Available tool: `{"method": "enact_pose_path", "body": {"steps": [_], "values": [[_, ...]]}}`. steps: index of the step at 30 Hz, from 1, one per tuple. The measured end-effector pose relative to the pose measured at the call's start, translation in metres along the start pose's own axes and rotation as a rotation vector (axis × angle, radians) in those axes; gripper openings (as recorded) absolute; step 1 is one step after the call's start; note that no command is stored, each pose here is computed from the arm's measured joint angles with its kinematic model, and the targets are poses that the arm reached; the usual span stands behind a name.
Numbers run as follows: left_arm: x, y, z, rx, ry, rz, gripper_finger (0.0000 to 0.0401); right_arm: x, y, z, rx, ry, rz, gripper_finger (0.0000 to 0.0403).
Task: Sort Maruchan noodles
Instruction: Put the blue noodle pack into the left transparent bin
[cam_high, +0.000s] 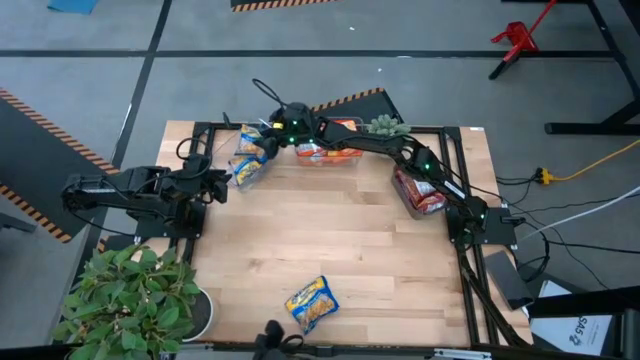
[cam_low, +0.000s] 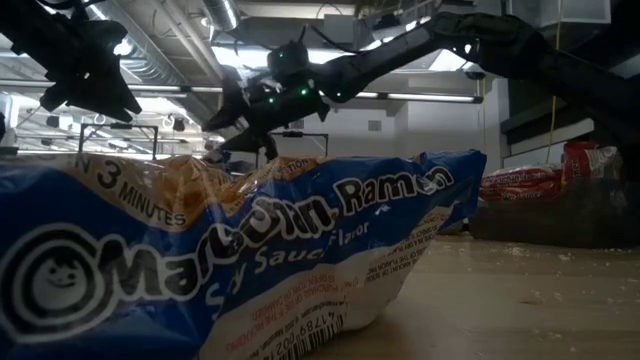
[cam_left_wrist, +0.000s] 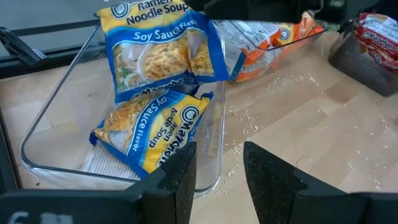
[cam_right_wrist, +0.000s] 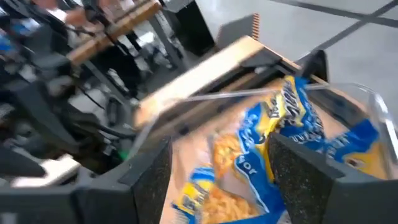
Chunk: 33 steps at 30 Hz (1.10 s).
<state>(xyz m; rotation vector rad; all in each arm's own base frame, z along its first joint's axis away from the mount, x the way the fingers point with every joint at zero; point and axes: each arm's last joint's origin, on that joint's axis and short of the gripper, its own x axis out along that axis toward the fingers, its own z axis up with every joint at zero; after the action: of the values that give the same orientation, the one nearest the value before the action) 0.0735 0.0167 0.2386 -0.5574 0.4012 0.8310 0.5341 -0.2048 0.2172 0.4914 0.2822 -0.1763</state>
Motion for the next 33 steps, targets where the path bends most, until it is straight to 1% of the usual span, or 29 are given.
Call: {"method": "enact_pose_path", "body": {"steps": [2, 5, 7, 9, 12, 15, 18, 21, 24, 26, 28, 30, 33], "values": [[0.0, 0.0, 0.0, 0.0, 0.0, 0.0, 0.0127, 0.0, 0.0, -0.004, -0.034, 0.026, -0.039, 0.0247], [0.0, 0.0, 0.0, -0.002, -0.002, 0.001, 0.0127, 0.001, 0.0, -0.013, -0.119, 0.089, -0.117, 0.0238], [0.0, 0.0, 0.0, -0.023, -0.011, 0.009, 0.0127, 0.001, 0.001, -0.017, -0.167, 0.126, -0.132, 0.0229], [0.0, 0.001, 0.001, -0.043, -0.026, 0.022, 0.0127, 0.001, 0.001, -0.02, -0.19, 0.149, -0.148, 0.0216], [0.0, 0.001, 0.001, -0.051, -0.041, 0.034, 0.0127, 0.001, 0.004, -0.025, -0.216, 0.199, -0.109, 0.0186], [0.0, 0.001, 0.001, -0.052, -0.042, 0.035, 0.0127, 0.002, 0.008, -0.029, -0.28, 0.232, -0.082, 0.0159], [0.0, 0.001, 0.001, -0.053, -0.041, 0.035, 0.0127, -0.003, 0.015, -0.023, -0.281, 0.228, -0.058, 0.0145], [0.0, 0.001, 0.001, -0.054, -0.04, 0.033, 0.0127, -0.023, 0.031, 0.003, -0.317, 0.199, -0.04, 0.0145], [0.0, 0.001, 0.001, -0.054, -0.035, 0.028, 0.0127, -0.061, 0.056, 0.038, -0.377, 0.187, -0.025, 0.0155], [0.0, 0.001, 0.001, -0.053, -0.022, 0.019, 0.0127, -0.087, 0.071, 0.049, -0.386, 0.249, 0.016, 0.0165], [0.0, 0.0, 0.0, -0.051, -0.011, 0.009, 0.0127, -0.108, 0.085, 0.05, -0.362, 0.356, 0.064, 0.0178], [0.0, 0.0, 0.0, -0.047, -0.005, 0.004, 0.0127, -0.125, 0.106, 0.042, -0.321, 0.473, 0.112, 0.0191], [0.0, 0.0, 0.0, -0.029, -0.002, 0.002, 0.0127, -0.143, 0.143, 0.019, -0.31, 0.67, 0.146, 0.0209]]}}
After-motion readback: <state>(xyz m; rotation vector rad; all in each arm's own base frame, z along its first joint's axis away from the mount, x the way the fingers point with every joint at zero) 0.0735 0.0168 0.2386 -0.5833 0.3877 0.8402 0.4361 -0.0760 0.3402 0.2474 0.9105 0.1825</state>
